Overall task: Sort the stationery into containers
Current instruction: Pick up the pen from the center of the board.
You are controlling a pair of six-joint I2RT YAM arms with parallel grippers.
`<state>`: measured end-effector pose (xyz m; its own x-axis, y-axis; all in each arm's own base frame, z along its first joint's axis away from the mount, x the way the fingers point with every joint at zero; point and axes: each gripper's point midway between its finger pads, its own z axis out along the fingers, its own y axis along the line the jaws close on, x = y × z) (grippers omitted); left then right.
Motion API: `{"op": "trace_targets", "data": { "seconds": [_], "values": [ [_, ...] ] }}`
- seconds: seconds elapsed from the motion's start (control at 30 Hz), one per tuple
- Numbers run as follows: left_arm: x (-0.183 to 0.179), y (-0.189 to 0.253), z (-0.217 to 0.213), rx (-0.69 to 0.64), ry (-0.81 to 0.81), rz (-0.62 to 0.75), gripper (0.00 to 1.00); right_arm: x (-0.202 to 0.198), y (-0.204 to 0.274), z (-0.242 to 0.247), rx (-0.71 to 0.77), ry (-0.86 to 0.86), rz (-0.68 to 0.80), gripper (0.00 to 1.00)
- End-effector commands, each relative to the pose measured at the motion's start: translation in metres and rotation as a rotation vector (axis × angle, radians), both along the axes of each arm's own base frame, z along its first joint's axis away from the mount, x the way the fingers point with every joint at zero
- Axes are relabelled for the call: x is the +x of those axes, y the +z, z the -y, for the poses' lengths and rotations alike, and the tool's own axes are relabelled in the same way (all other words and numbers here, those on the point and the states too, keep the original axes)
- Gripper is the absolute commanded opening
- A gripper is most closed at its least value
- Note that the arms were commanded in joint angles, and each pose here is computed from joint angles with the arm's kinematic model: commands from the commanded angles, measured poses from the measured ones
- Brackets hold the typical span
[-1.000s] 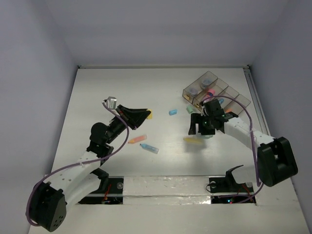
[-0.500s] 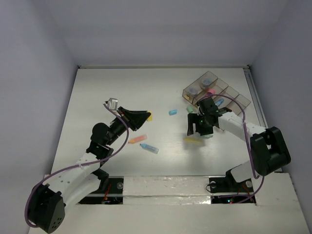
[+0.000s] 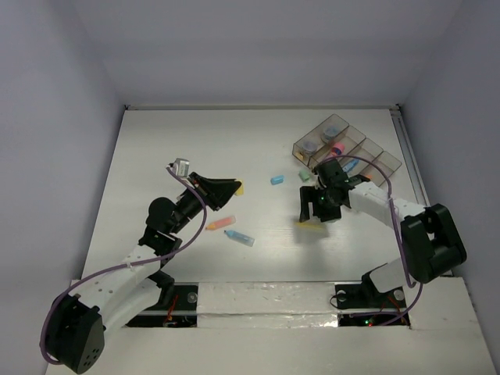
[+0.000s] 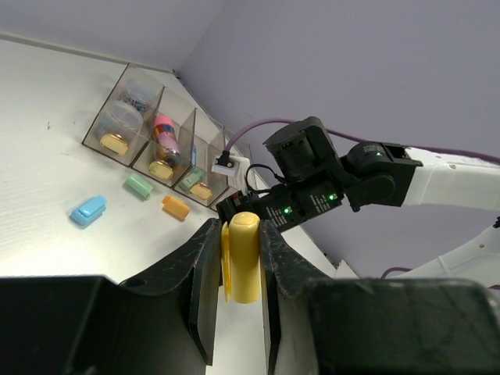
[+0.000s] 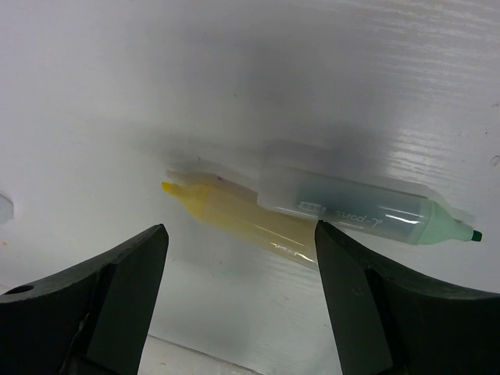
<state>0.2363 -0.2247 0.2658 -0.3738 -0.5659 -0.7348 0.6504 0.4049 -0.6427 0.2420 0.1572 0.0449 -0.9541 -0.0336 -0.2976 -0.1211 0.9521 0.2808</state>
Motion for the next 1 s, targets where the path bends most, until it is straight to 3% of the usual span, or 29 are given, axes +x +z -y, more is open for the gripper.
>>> {"op": "trace_targets", "data": {
  "seconds": [0.0,0.4,0.57,0.97],
  "values": [
    [-0.004,0.012,-0.001,-0.026,-0.003,0.058,0.00,-0.006,-0.004,-0.005,0.013,0.013,-0.014,0.82],
    [-0.004,0.012,-0.001,-0.025,0.000,0.058,0.00,-0.043,-0.013,-0.033,-0.015,0.081,-0.054,0.83],
    [-0.003,0.011,-0.002,-0.024,0.008,0.055,0.00,-0.042,-0.018,-0.030,-0.115,0.054,-0.019,0.81],
    [0.005,0.010,-0.009,-0.031,0.068,0.033,0.00,-0.028,-0.033,-0.005,-0.303,-0.062,0.036,0.65]
  ]
}}
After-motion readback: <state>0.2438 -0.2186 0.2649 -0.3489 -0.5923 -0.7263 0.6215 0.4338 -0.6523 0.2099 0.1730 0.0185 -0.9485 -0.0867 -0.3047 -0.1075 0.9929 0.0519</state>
